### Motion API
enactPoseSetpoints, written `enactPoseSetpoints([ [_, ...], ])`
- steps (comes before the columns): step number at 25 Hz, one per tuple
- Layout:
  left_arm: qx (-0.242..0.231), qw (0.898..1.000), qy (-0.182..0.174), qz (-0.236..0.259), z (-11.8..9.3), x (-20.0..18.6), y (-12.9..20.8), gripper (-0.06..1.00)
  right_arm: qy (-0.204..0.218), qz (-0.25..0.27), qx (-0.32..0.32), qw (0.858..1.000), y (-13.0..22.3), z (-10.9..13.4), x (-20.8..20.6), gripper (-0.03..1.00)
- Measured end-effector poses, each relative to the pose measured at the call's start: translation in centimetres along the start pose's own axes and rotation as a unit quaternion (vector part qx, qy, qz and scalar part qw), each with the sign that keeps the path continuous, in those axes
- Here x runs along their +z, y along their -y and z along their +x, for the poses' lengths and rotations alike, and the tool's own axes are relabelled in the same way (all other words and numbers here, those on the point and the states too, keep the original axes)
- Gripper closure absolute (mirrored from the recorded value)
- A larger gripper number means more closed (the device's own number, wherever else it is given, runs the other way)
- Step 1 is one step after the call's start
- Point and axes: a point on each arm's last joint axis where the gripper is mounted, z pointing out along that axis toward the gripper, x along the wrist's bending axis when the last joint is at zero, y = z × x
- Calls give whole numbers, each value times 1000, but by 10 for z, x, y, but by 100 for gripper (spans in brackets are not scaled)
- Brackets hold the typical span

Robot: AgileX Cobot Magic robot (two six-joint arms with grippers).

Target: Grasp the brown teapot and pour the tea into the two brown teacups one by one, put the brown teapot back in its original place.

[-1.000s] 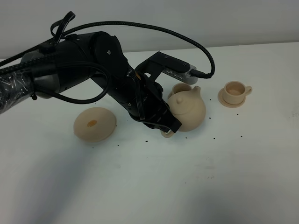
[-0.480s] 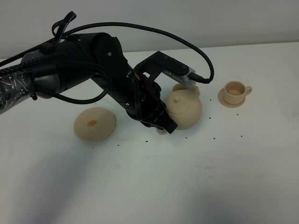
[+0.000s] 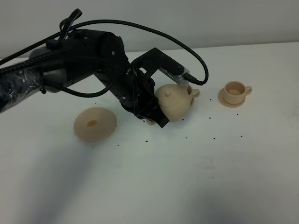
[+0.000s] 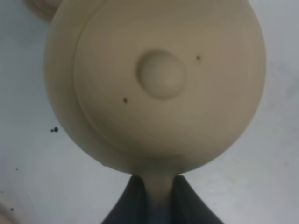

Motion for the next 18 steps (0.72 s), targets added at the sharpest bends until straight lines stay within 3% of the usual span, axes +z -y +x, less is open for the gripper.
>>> enactPoseSetpoints([
  [10,65,998,-17,3,17,-7,-39,82,0,0,0,1000,0,0,0,73],
  [18,142,990,-16,7,22,9,-48,82,0,0,0,1000,0,0,0,73],
])
